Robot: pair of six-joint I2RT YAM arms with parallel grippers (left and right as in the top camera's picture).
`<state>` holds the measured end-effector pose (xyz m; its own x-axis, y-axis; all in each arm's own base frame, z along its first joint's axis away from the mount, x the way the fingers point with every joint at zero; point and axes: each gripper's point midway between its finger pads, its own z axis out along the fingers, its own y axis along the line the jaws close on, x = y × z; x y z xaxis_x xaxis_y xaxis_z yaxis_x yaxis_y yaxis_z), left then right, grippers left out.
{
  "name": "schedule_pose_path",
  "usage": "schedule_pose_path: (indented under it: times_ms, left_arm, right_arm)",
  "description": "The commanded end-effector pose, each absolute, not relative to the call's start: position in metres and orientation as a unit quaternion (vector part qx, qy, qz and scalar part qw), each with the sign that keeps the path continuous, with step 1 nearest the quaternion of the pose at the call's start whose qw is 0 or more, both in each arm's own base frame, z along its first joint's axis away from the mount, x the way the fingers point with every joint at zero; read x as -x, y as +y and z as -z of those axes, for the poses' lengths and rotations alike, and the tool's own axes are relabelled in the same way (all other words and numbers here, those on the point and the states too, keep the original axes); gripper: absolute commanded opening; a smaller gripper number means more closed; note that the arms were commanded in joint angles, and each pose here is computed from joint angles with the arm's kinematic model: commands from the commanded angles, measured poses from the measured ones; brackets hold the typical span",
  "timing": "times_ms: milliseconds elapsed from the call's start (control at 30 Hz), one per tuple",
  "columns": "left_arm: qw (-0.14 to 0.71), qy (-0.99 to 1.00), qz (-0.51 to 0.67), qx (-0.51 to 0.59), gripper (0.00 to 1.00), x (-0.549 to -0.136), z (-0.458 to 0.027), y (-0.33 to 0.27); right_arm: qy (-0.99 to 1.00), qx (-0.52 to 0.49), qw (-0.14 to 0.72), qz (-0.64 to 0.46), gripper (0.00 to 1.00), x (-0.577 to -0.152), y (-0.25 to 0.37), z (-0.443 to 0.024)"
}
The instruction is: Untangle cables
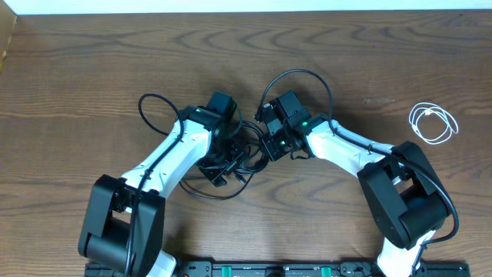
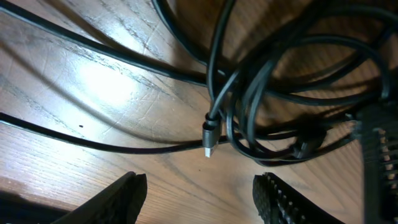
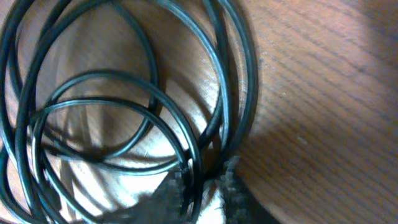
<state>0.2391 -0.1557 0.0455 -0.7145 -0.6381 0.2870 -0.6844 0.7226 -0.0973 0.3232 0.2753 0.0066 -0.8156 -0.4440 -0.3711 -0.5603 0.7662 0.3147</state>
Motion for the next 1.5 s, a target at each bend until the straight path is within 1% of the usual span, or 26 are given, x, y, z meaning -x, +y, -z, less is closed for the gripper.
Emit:
schedule_pose_path:
  times_ms: [0, 67, 233, 367, 433, 467, 533, 600, 833, 933, 1200, 1467]
  left_arm:
    - [0.122, -0.918, -0.09, -0.366, 0.61, -0.229, -0.038, -0.152]
    - [0.124, -0.914, -0.088, -0.377, 0.61, -0.226, -0.033, -0.151]
    - [0.117, -0.901, -0.105, -0.404, 0.6, -0.231, -0.022, -0.156]
    - [0.106, -0.9, -0.128, -0.402, 0.58, -0.24, -0.023, -0.162]
    - [0.099, -0.901, -0.135, -0.401, 0.52, -0.244, -0.023, -0.164]
    - [0.096, -0.901, -0.138, -0.4, 0.47, -0.246, -0.023, -0.165]
    - [0.095, -0.901, -0.139, -0.401, 0.4, -0.247, -0.023, -0.165]
    - [0.093, -0.901, -0.138, -0.401, 0.37, -0.248, -0.023, -0.165]
    - [0.081, -0.904, -0.126, -0.401, 0.37, -0.249, -0.021, -0.16]
    - [0.083, -0.906, -0.124, -0.396, 0.36, -0.246, -0.02, -0.162]
    - [0.057, -0.919, -0.119, -0.371, 0.36, -0.247, -0.018, -0.173]
    - [0.056, -0.921, -0.118, -0.366, 0.36, -0.246, -0.018, -0.175]
  right_arm:
    - [0.93, 0.274, 0.137, -0.202, 0.14, -0.322, 0.275, -0.001]
    - [0.93, 0.274, 0.138, -0.203, 0.11, -0.323, 0.275, -0.001]
    - [0.93, 0.274, 0.14, -0.203, 0.1, -0.324, 0.276, -0.001]
    - [0.934, 0.256, 0.137, -0.207, 0.1, -0.324, 0.276, -0.002]
    - [0.934, 0.253, 0.139, -0.208, 0.09, -0.325, 0.277, -0.002]
    - [0.934, 0.253, 0.14, -0.208, 0.09, -0.325, 0.277, -0.002]
    - [0.934, 0.254, 0.14, -0.208, 0.09, -0.326, 0.277, -0.003]
    - [0.934, 0.254, 0.14, -0.208, 0.09, -0.326, 0.277, -0.003]
    - [0.934, 0.254, 0.141, -0.208, 0.07, -0.326, 0.277, -0.003]
    - [0.934, 0.254, 0.141, -0.208, 0.05, -0.326, 0.277, -0.003]
    - [0.934, 0.254, 0.141, -0.208, 0.04, -0.326, 0.277, -0.003]
    - [0.934, 0.254, 0.142, -0.209, 0.03, -0.326, 0.278, -0.003]
